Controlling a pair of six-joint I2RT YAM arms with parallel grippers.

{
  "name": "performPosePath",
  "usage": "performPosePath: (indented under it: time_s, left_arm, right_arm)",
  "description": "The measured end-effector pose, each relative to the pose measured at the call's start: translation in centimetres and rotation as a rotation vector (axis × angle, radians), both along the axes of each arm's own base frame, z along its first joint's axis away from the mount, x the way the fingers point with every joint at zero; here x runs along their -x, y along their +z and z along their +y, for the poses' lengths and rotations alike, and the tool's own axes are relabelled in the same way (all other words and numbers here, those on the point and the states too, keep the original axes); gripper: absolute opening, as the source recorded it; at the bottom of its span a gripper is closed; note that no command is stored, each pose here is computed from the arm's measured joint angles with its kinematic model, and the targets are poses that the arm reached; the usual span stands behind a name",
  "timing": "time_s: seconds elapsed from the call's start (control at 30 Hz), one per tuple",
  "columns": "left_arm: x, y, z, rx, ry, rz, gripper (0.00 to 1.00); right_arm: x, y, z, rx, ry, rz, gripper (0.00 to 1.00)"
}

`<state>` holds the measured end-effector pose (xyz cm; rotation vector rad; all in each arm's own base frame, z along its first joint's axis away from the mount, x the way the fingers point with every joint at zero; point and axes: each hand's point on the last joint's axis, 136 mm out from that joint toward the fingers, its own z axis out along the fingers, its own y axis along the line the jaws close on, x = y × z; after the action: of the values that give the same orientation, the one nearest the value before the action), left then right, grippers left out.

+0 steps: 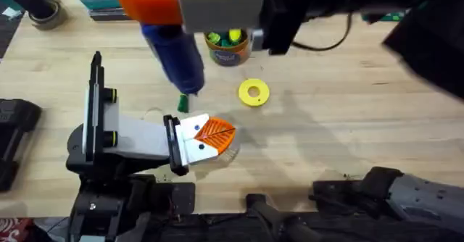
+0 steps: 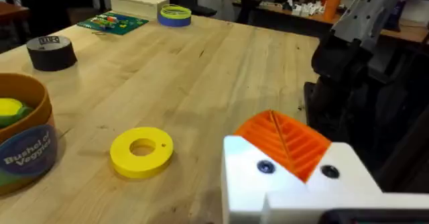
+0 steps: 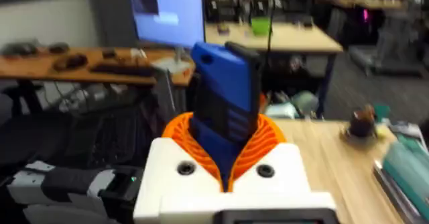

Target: Pick up the gripper from the table and insert it into the empty holder that is missing its gripper. Then pick up a screw, insert it into the mounting hole, and use the screwdriver to tighten it. Finally, clean up the table by picking up the vegetable and placing it into the bucket.

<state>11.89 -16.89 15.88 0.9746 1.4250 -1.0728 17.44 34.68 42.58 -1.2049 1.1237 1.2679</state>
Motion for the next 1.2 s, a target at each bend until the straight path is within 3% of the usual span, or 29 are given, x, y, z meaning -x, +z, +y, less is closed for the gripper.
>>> performPosePath:
  time_s: [0.13,0.4,0.67,0.87,1.13,1.17,1.2]
  left_arm:
    - [0.0,0.0,0.0,0.0,0.0,0.0,0.002]
    - [0.0,0.0,0.0,0.0,0.0,0.0,0.002]
    - [0.0,0.0,0.0,0.0,0.0,0.0,0.002]
    - [0.0,0.0,0.0,0.0,0.0,0.0,0.002]
    - [0.0,0.0,0.0,0.0,0.0,0.0,0.002]
    - [0.0,0.0,0.0,0.0,0.0,0.0,0.002]
    - [0.0,0.0,0.0,0.0,0.0,0.0,0.002]
  right_arm:
    - [-1.3,-0.7,-0.9,0.147,-0.098,0.036,0.023]
    - [-5.1,-1.2,-5.8,0.402,-0.385,-0.036,0.023]
    - [-9.5,-8.0,-13.8,0.77,-0.626,-0.027,0.023]
    - [-11.4,-13.2,-19.1,1.029,-0.644,0.012,0.023]
    - [-15.3,-20.3,-22.6,1.312,-0.623,0.033,0.023]
    - [-15.8,-23.5,-23.7,1.415,-0.602,0.034,0.023]
    - [-16.0,-24.5,-24.0,1.447,-0.598,0.035,0.023]
